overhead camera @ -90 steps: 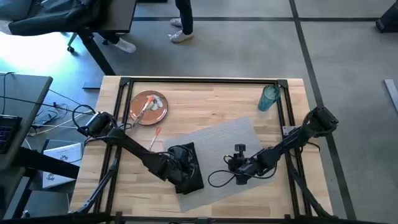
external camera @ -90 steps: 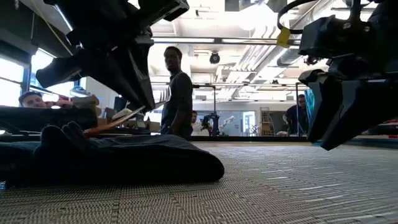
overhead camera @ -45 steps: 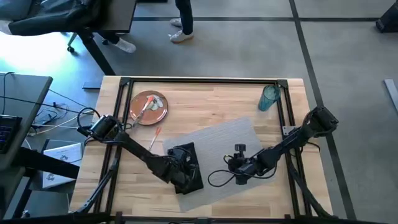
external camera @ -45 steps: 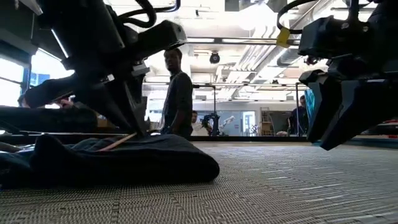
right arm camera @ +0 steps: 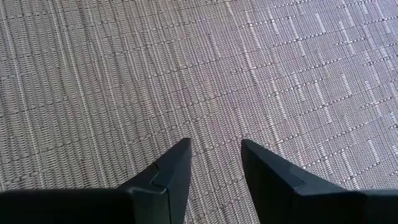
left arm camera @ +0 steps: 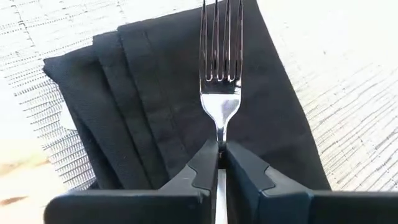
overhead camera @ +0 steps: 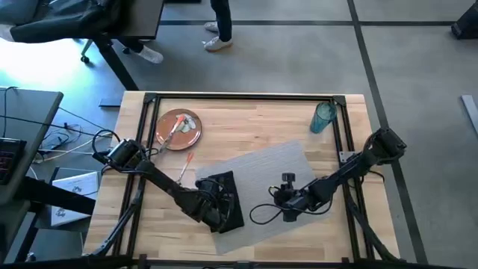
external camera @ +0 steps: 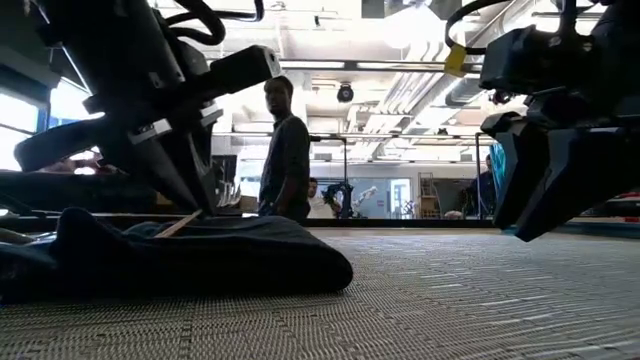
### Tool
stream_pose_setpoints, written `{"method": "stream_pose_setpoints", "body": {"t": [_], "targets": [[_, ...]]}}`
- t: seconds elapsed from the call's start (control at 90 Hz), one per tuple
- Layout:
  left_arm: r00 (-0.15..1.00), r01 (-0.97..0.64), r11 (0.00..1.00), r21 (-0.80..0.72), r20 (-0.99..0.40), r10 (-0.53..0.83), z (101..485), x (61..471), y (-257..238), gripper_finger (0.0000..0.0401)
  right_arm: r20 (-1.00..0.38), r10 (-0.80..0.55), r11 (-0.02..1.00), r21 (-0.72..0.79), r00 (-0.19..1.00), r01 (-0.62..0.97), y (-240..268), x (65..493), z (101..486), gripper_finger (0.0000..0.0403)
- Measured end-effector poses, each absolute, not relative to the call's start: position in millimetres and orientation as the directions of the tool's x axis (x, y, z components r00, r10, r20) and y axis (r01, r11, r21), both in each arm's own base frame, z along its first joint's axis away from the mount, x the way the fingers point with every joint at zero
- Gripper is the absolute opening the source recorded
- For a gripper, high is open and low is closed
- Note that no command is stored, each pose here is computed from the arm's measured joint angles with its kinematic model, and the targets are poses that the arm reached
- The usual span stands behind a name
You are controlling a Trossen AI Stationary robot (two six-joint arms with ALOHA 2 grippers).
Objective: Set table place
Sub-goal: Put the orange fork on the black napkin
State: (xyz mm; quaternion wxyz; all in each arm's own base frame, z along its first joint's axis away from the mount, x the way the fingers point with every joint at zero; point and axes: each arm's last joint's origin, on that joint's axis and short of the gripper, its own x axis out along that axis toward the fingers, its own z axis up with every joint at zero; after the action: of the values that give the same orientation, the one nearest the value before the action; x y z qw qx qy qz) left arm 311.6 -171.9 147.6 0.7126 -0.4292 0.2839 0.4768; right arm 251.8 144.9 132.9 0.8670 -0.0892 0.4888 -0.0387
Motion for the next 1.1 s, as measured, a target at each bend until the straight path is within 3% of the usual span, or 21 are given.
{"method": "stream_pose_setpoints", "body": {"t": [0.222, 0.411, 0.689, 0.856, 1.1], "targets": [[0.383, -0.921, 0.246, -0.301, -0.810, 0.444, 148, 311, -171, 0.0090, -0.841, -0.154, 0.980, -0.198, 0.519, -0.029, 145, 252, 133, 0.0126], [0.397, -0.868, 0.448, -0.212, -0.838, 0.374, 165, 308, -171, 0.0123, -0.838, -0.151, 0.978, -0.204, 0.525, -0.044, 145, 252, 135, 0.0126], [0.362, -0.673, 0.740, -0.007, -0.875, 0.321, 186, 304, -157, 0.0126, -0.788, -0.120, 0.989, -0.148, 0.604, 0.003, 128, 254, 169, 0.0126], [0.283, -0.566, 0.814, 0.134, -0.896, 0.343, 190, 302, -140, 0.0126, -0.749, -0.130, 0.991, -0.124, 0.650, 0.054, 107, 258, 189, 0.0126], [0.184, -0.355, 0.890, 0.285, -0.913, 0.365, 188, 303, -117, 0.0127, -0.777, -0.105, 0.993, -0.050, 0.620, 0.106, 79, 270, 187, 0.0126]]}}
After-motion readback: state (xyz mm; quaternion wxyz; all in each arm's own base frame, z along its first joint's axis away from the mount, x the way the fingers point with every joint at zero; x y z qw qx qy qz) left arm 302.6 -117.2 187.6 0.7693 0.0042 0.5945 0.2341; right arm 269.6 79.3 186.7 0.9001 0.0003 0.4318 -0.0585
